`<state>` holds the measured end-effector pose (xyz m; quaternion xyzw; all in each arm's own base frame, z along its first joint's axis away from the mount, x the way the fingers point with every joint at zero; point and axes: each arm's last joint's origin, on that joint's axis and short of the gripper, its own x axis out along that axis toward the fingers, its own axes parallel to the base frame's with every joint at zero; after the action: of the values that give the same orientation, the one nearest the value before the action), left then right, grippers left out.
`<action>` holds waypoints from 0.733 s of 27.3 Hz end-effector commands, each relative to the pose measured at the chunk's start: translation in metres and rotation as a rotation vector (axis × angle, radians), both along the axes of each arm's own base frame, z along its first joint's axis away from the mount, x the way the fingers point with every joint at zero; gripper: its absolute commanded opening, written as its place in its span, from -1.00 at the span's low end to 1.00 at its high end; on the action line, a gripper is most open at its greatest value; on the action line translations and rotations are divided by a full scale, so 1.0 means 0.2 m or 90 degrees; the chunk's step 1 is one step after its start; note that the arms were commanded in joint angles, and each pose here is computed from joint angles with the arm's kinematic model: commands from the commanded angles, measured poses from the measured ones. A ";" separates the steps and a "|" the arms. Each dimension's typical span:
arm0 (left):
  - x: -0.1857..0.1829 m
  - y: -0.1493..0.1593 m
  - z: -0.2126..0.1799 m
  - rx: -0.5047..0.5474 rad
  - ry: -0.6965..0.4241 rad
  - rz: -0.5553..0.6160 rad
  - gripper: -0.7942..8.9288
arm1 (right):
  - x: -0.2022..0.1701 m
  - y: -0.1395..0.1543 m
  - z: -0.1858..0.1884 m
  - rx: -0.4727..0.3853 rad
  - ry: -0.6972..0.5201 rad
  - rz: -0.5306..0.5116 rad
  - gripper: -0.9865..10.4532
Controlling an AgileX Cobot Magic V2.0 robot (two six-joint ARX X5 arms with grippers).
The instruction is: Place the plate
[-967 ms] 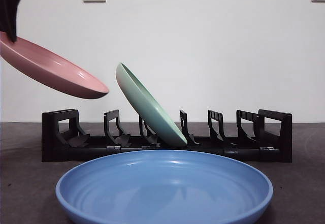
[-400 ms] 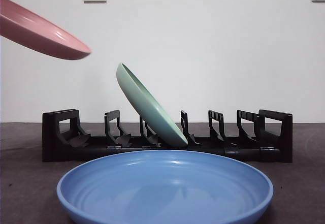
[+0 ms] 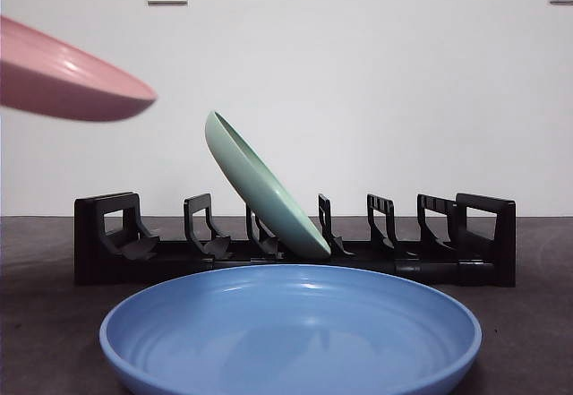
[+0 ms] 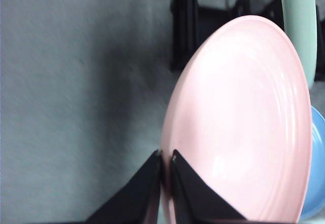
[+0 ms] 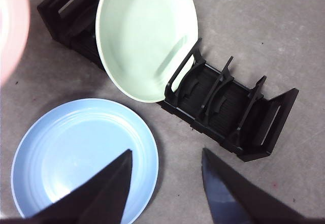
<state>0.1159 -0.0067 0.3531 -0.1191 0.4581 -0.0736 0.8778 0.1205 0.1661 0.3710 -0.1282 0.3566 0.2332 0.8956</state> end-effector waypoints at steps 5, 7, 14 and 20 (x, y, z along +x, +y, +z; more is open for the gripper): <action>-0.09 -0.03 -0.24 -0.089 0.055 0.005 -0.81 | 0.00 0.01 0.03 0.011 -0.011 0.006 -0.45; -0.10 -0.04 -0.31 -0.121 0.060 0.009 -0.81 | 0.00 0.01 0.03 0.011 -0.011 0.006 -0.45; -0.07 -0.10 -0.48 -0.184 0.089 0.001 -0.81 | -0.01 0.01 0.03 0.005 -0.008 0.006 -0.45; -0.02 -0.20 -0.54 -0.213 0.095 -0.031 -0.80 | -0.01 0.00 0.02 -0.004 -0.001 0.006 -0.45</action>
<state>0.1104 -0.0460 0.2427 -0.2383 0.5082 -0.1678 0.8104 0.1195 0.1646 0.3694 -0.1364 0.3655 0.2301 0.8915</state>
